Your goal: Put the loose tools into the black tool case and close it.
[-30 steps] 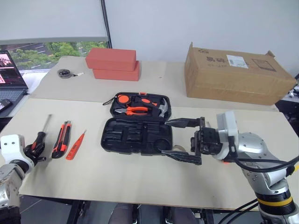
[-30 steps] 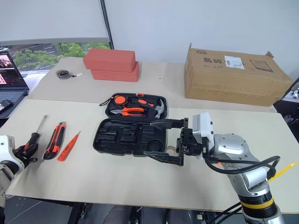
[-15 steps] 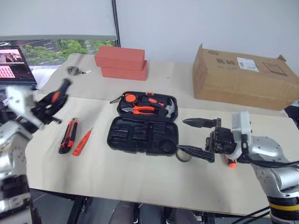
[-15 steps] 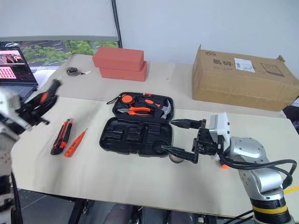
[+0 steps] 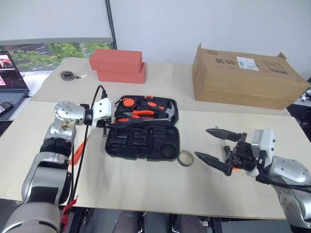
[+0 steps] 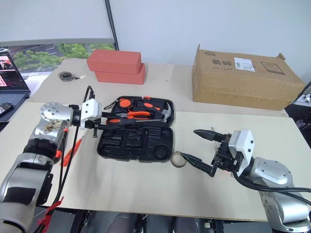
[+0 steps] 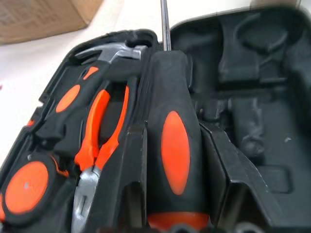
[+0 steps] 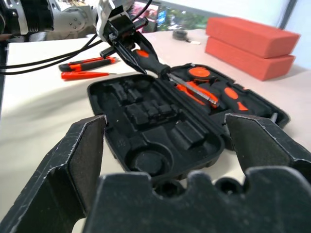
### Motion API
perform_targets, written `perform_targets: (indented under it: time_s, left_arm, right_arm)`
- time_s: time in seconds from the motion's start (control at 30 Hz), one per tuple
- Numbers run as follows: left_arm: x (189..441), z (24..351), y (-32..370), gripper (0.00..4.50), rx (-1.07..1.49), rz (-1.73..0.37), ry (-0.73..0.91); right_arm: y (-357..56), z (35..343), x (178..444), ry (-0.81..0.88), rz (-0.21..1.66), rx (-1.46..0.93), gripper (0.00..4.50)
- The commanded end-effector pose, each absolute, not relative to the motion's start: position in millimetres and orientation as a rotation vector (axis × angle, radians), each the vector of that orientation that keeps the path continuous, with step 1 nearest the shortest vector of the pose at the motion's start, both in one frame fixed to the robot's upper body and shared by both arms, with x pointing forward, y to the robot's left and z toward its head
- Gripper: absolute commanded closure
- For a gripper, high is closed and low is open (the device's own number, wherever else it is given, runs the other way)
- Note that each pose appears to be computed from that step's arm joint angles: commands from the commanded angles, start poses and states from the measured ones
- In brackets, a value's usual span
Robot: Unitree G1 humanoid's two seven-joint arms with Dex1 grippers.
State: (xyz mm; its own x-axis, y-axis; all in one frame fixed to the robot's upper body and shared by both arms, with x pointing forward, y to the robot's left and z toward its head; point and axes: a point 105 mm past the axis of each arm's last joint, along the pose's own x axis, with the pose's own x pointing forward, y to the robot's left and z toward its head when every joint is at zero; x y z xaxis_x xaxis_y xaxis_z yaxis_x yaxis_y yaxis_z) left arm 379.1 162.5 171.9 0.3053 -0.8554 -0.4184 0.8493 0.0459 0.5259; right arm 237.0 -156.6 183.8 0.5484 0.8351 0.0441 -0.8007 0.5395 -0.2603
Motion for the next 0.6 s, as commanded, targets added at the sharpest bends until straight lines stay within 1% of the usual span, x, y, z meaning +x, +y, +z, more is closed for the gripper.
perform_targets:
  time_s: [0.03, 0.17, 0.43, 0.5, 0.57, 0.6]
  left_arm:
    - [381, 173, 164, 3.51, 0.874, -1.328, 0.001]
    - [380, 167, 164, 3.51, 0.858, -1.366, 0.042]
    - [392, 156, 166, 3.51, 0.891, -1.269, 0.115]
    - [392, 154, 166, 3.51, 0.888, -1.276, 0.142]
    - [394, 156, 165, 2.51, 0.896, -1.257, 0.133]
    - [396, 157, 165, 2.41, 0.903, -1.244, 0.125]
  right_arm:
    - [-155, 198, 231, -0.242, 0.947, -0.256, 0.0]
    - [-153, 200, 230, -0.249, 0.938, -0.255, 0.0]
    - [-149, 205, 232, -0.255, 0.942, -0.258, 0.0]
    - [-148, 206, 232, -0.256, 0.948, -0.258, 0.0]
    - [-148, 206, 233, -0.256, 0.952, -0.257, 0.0]
    - [-147, 206, 233, -0.256, 0.955, -0.256, 0.0]
